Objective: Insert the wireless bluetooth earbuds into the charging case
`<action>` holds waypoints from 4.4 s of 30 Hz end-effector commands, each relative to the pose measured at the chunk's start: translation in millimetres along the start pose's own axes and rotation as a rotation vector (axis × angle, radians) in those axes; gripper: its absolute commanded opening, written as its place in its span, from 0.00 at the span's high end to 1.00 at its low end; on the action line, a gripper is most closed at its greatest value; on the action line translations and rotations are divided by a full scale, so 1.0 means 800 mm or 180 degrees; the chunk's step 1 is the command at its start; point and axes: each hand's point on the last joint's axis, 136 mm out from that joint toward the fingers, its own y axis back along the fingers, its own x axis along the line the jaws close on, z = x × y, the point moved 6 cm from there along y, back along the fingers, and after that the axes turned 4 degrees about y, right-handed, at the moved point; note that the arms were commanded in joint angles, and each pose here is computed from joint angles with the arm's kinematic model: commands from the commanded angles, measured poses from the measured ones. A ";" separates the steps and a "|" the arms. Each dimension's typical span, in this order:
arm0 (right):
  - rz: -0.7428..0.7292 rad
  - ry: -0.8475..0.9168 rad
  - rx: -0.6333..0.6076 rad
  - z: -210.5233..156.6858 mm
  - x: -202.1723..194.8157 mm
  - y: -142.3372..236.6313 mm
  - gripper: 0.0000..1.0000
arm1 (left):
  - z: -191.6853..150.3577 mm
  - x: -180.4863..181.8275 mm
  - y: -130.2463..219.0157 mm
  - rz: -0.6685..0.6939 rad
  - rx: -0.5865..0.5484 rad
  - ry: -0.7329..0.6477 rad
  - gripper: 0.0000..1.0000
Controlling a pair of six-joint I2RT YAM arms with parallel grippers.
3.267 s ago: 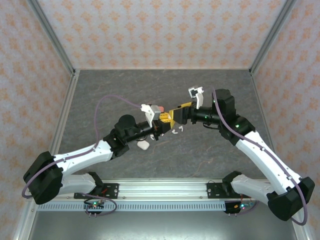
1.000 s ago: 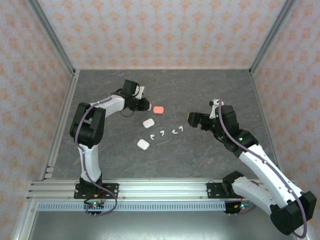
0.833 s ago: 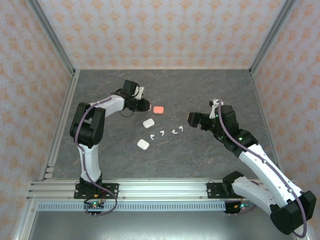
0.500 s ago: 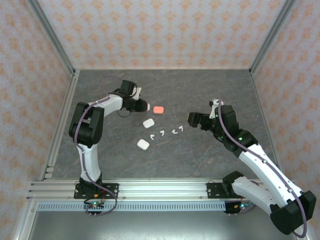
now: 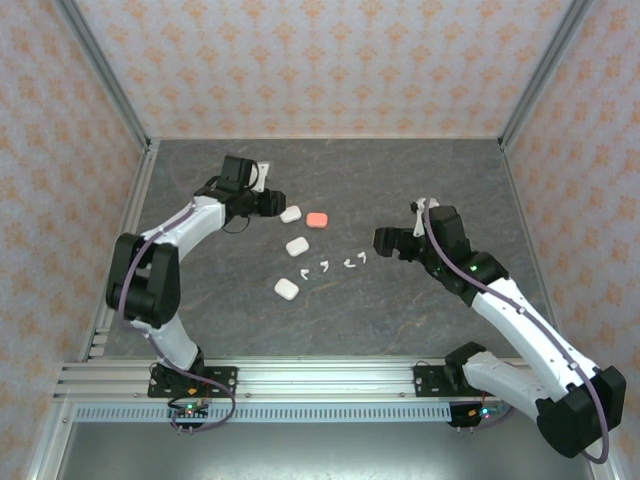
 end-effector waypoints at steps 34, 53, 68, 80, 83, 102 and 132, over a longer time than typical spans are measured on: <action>0.1438 0.4237 0.1069 -0.021 0.143 -0.253 0.08 | -0.127 0.050 0.177 0.0804 -0.1402 0.0916 0.19; 0.1742 0.4413 0.1524 -0.059 0.165 -0.314 0.23 | -0.141 0.062 0.175 0.0943 -0.1424 0.0935 0.14; 0.1931 0.4308 0.1573 -0.072 0.186 -0.331 0.31 | -0.142 0.064 0.174 0.0979 -0.1415 0.0937 0.13; 0.1750 0.4272 0.1500 -0.061 0.182 -0.318 0.60 | -0.141 0.059 0.175 0.0905 -0.1398 0.0940 0.13; 0.1672 0.4194 0.1247 -0.043 0.186 -0.304 0.61 | -0.136 0.051 0.176 0.0757 -0.1400 0.0916 0.13; 0.0965 0.3460 -0.0448 0.023 0.146 -0.107 0.62 | -0.085 -0.092 0.207 -0.1701 -0.0810 0.0495 0.16; 0.0482 0.2520 -0.0316 0.031 0.081 -0.050 0.45 | -0.079 -0.125 0.162 -0.0758 -0.0785 0.0221 0.19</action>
